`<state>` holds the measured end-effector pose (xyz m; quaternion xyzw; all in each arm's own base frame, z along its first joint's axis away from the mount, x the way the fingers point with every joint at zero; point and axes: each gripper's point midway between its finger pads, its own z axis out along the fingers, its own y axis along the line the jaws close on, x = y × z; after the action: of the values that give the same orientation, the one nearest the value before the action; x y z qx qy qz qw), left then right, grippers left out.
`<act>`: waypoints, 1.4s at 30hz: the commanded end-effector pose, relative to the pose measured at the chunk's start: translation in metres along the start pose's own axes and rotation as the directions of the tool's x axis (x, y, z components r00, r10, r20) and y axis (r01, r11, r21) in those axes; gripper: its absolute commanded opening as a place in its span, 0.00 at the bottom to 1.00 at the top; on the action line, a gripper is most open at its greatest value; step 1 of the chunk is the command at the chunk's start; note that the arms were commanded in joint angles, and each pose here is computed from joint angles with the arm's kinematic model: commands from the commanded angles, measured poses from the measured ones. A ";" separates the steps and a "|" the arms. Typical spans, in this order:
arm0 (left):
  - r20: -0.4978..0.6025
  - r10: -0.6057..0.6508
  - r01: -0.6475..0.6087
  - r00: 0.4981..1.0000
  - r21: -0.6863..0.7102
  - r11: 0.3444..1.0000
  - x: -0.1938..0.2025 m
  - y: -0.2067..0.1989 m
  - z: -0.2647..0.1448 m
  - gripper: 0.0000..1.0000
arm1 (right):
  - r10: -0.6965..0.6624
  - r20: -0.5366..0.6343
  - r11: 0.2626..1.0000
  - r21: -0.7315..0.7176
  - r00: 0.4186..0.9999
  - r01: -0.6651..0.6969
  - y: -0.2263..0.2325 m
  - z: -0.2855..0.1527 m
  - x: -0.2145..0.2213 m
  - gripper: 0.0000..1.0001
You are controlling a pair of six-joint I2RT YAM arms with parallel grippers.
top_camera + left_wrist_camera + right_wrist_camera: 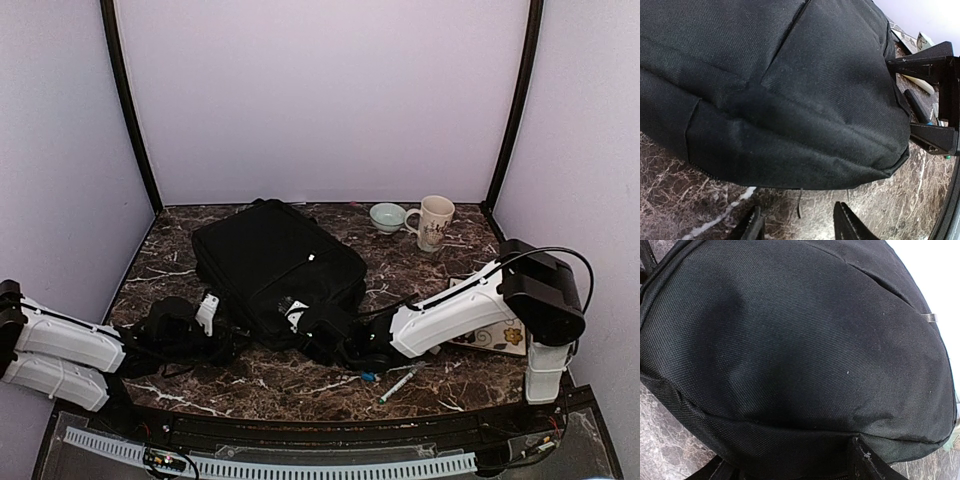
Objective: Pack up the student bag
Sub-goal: Pick up the largest pocket of the bag from the student bag.
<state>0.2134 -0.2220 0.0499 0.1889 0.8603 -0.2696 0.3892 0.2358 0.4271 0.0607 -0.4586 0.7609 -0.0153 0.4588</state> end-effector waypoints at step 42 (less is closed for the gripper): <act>-0.127 0.221 -0.218 0.967 0.038 0.975 0.012 -0.060 0.018 0.00 | 0.171 0.082 0.985 -0.019 0.982 -0.170 -0.002 0.018 -0.026 0.66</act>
<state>0.1967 -0.2689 0.0422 0.2739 0.8582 -0.2286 0.3691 0.2384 0.4371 0.0573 -0.4393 0.7712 0.0155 0.4605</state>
